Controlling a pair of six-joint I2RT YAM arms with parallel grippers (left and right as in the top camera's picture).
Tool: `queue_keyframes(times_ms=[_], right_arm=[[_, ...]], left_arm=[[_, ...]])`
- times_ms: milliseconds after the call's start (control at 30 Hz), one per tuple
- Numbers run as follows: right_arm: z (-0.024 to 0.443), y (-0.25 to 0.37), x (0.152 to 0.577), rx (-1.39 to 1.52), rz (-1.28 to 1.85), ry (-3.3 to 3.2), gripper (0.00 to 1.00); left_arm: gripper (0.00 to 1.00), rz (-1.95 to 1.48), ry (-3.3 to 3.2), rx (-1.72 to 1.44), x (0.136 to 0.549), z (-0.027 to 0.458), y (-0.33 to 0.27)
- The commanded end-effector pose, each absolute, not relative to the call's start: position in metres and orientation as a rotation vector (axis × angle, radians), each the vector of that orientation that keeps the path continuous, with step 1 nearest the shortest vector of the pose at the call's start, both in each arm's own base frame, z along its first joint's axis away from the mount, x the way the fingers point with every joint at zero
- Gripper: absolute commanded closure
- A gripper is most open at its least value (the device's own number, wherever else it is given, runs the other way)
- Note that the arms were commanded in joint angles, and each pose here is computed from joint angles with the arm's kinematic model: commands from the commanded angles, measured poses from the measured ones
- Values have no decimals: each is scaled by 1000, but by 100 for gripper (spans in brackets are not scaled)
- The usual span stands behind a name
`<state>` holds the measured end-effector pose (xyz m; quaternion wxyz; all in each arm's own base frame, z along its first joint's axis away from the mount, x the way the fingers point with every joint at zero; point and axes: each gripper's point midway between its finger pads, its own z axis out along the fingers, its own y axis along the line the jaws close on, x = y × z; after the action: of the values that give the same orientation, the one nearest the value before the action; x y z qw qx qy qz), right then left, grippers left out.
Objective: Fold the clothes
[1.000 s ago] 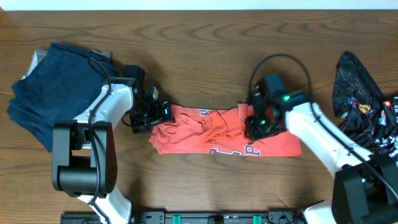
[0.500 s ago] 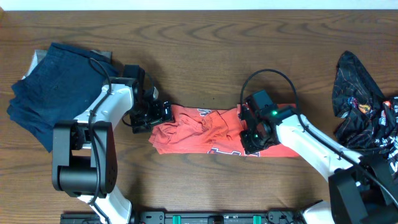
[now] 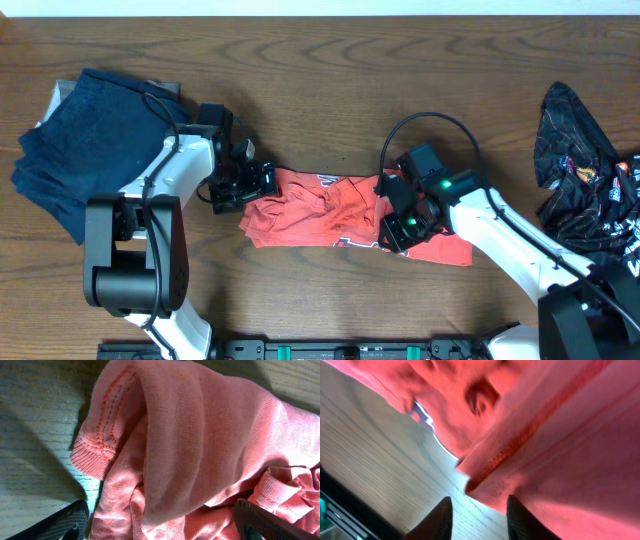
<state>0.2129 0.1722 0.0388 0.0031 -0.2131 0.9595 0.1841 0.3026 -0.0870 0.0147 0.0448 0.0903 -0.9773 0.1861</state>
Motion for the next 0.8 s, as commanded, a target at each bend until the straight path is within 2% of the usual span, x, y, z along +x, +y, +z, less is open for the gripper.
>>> queue_keyframes(times_ms=[0, 67, 200, 433, 600, 767], right_arm=[[27, 161, 203, -710, 460, 3077, 66], [22, 145, 201, -662, 319, 3133, 68], [18, 117, 206, -492, 57, 3172, 64], [22, 117, 209, -469, 72, 3157, 69], [31, 95, 229, -191, -91, 3080, 66], [30, 76, 239, -33, -136, 3066, 65]], left_arm=[[7, 569, -2989, 273, 299, 18, -86], [7, 517, -2996, 275, 297, 16, -81], [7, 468, -3002, 276, 296, 15, -76], [7, 469, -3003, 274, 296, 15, -76], [7, 547, -3012, 206, 299, 17, -84], [7, 579, -3018, 201, 302, 18, -87]])
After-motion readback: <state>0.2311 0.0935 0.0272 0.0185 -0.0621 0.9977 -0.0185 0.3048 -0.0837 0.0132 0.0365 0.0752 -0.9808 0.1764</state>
